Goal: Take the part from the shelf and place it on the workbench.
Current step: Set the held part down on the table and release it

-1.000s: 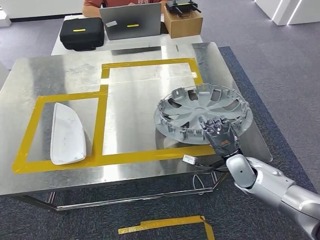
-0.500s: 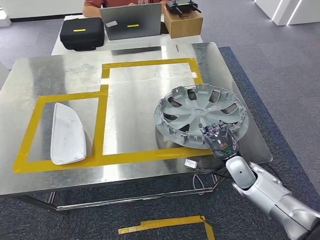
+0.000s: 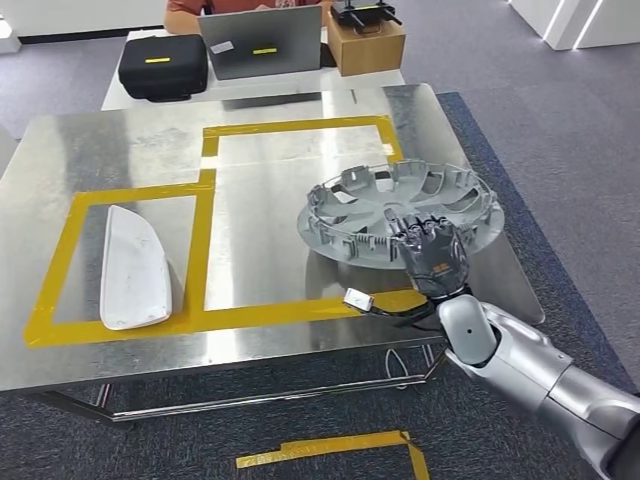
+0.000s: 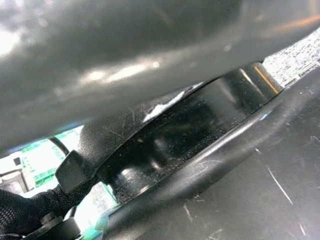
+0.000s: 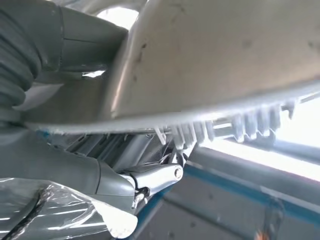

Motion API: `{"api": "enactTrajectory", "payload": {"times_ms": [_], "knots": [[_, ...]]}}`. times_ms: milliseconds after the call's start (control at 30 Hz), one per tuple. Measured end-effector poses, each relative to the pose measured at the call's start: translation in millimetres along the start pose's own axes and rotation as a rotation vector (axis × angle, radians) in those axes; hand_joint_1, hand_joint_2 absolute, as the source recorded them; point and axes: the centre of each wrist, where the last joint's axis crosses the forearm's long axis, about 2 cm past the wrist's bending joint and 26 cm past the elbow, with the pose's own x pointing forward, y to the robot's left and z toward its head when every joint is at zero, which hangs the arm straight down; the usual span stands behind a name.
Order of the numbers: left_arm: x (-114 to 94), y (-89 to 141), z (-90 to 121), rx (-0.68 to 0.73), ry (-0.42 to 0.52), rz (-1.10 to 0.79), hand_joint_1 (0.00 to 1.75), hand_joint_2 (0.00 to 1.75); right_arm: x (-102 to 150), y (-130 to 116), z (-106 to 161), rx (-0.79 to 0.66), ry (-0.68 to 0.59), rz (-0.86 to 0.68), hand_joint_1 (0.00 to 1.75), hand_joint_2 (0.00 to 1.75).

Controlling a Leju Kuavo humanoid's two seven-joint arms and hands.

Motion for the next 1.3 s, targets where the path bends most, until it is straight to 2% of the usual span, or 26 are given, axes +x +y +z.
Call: {"api": "enactTrajectory", "payload": {"times_ms": [167,467,1300], "knots": [[0,0,0,0.000,0.003,-0.003,0.00,0.00,9,-16,-23,-0.103,-0.089,-0.031,1.75,1.75],[0,0,0,0.000,0.005,-0.003,0.00,0.00,18,-25,-28,-0.143,-0.162,-0.054,1.75,1.75],[0,0,0,0.001,0.004,-0.021,0.00,0.00,27,-21,-1,-0.083,-0.209,-0.072,1.75,1.75]]}}
